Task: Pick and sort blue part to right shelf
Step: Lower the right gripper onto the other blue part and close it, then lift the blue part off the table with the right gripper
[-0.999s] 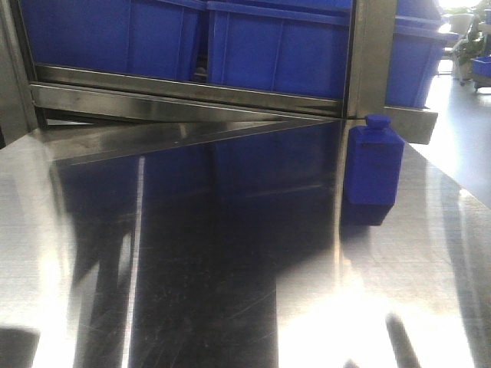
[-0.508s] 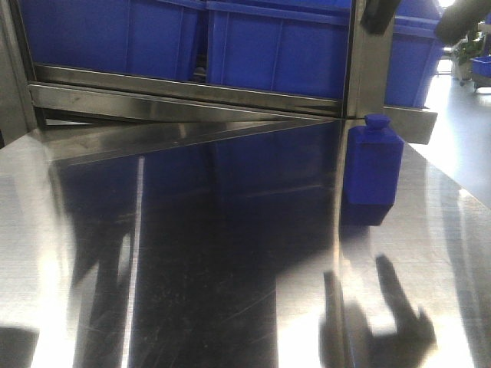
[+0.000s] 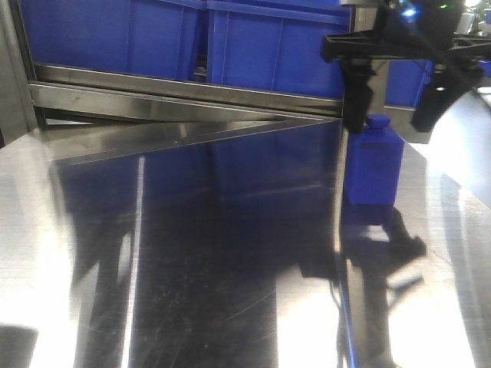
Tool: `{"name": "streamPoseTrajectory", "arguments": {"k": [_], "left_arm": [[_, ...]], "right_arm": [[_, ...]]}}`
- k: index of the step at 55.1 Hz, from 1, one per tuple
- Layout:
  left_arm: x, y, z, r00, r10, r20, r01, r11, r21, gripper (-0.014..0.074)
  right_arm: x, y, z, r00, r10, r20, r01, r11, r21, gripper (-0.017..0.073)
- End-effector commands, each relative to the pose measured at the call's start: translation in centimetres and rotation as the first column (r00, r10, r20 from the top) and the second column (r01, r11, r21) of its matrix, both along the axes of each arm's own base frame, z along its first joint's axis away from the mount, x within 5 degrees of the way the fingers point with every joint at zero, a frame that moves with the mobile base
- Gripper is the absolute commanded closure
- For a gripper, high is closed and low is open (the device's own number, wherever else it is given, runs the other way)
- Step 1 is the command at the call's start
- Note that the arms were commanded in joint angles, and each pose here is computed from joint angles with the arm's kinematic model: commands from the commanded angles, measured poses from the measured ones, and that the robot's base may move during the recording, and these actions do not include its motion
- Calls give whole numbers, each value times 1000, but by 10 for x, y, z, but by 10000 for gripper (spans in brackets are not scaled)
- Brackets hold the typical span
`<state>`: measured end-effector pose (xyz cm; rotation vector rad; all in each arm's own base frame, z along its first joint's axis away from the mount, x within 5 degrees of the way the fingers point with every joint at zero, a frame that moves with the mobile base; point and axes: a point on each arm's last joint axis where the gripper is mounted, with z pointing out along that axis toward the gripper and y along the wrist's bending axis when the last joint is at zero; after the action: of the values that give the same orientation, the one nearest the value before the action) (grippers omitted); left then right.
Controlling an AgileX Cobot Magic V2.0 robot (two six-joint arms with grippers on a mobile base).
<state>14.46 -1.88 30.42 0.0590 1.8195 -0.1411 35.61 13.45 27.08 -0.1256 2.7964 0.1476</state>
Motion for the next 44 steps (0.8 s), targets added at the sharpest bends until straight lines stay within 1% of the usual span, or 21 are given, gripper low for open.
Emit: {"name": "streamPoseTrajectory", "arguments": {"k": [1,15,21,24,28,31,35,37,39,44], "left_arm": [[2,-1,18,993,-2,116,4,1000,-12,244],[2,-1,18,993,-2,116,4,1000,-12,244],[2,-1,18,993,-2,116,4,1000,-12,244],[2,-1,18,993,-2,116,4,1000,-12,244],[2,-1,18,993,-2,116,4,1000,-12,244],[2,-1,18,993,-2,116,4,1000,-12,244],[2,-1,18,993,-2,116,4,1000,-12,246],[2,-1,18,993,-2,116,4,1000,-12,249],[2,-1,18,993,-2,114,4,1000,-12,250],[1,-1,17,994,-3,105,4,1000,-11,250]], "right_arm": [[4,2,18,996,5,89,-7,1000,28,-25],[8,13,-1,999,24,45,-25,999,24,-25],[8,16,-5,999,29,34,-29,999,20,4],[8,16,-5,999,29,30,-29,999,19,53],[7,15,-5,999,29,24,-29,999,16,156],[7,15,-5,999,29,16,-29,999,13,265],[5,15,-5,1000,29,8,-29,1000,10,380],[5,14,-3,1000,29,11,-29,1000,12,417],[4,14,0,999,29,18,-29,999,14,434],[0,11,13,998,32,57,-33,999,16,437]]}}
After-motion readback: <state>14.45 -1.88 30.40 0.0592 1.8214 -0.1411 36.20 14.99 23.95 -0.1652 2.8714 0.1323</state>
